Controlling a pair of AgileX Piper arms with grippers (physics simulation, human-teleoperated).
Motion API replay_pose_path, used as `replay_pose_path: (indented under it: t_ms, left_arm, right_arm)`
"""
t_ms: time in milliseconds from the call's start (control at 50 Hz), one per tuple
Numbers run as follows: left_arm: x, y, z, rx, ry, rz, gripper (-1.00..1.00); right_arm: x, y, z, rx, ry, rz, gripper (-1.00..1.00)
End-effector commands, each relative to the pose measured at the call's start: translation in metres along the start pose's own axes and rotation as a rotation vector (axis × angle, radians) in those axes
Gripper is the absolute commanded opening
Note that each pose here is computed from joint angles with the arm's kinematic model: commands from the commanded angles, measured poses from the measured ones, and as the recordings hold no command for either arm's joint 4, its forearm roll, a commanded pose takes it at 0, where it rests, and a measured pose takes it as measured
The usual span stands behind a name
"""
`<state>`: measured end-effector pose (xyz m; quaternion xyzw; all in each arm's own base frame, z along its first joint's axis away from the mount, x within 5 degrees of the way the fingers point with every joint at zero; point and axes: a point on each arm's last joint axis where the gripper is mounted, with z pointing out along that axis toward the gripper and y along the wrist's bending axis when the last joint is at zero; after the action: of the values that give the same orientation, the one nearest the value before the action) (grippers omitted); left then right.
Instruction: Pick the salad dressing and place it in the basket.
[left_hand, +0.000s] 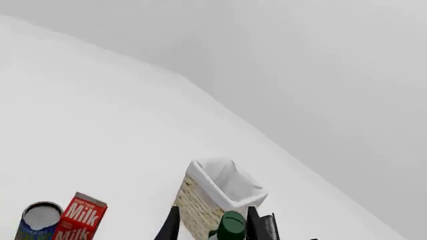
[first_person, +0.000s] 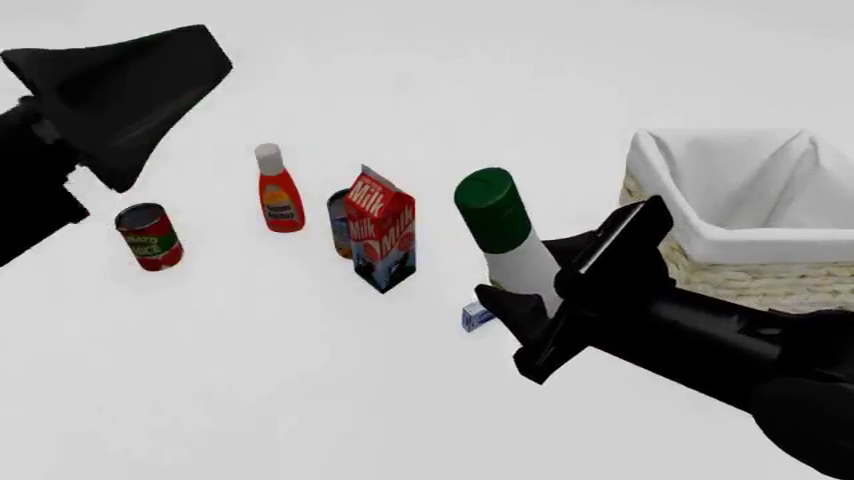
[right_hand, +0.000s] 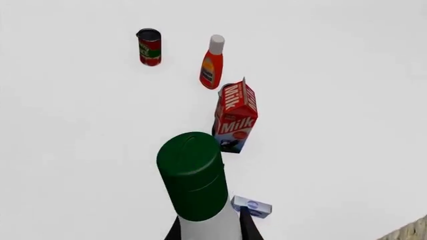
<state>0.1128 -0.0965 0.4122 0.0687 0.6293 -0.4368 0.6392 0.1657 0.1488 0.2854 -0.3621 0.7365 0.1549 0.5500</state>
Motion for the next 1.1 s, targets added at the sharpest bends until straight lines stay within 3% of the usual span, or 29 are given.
replay_pose_path:
  t_ms: [20,40,80,220,380,440,600,820,1100]
  left_arm:
    - [0.006,0.026,-0.075,-0.217,-0.134,0.416,1.00]
    - [0.014,0.032,-0.081,-0.255,-0.127,0.436,1.00]
    - [0.024,0.038,-0.094,-0.298,-0.145,0.353,1.00]
    - [0.052,0.054,-0.122,-0.445,-0.189,0.305,1.00]
    - [0.068,0.063,-0.135,-0.556,-0.230,0.277,1.00]
    - [0.084,0.077,-0.138,-0.625,-0.244,0.224,1.00]
    - [0.110,0.097,-0.144,-0.716,-0.237,0.172,1.00]
    - [0.121,0.108,-0.146,-0.767,-0.239,0.170,1.00]
    - [0.133,0.125,-0.145,-0.849,-0.187,0.276,1.00]
  right_arm:
    - [-0.003,-0.003,-0.012,0.020,-0.051,0.030,-1.00]
    - [-0.003,-0.003,-0.014,0.019,-0.055,0.034,-1.00]
    - [-0.002,-0.003,-0.015,0.023,-0.060,0.035,-1.00]
    - [-0.004,-0.004,-0.021,0.030,-0.089,0.057,-1.00]
    - [-0.007,-0.008,-0.030,0.052,-0.128,0.075,-1.00]
    - [-0.011,-0.013,-0.042,0.083,-0.175,0.083,-1.00]
    - [-0.017,-0.024,-0.057,0.145,-0.238,0.107,-1.00]
    - [-0.034,-0.036,-0.078,0.226,-0.327,0.082,-1.00]
    - [-0.066,-0.058,-0.113,0.391,-0.445,0.055,-1.00]
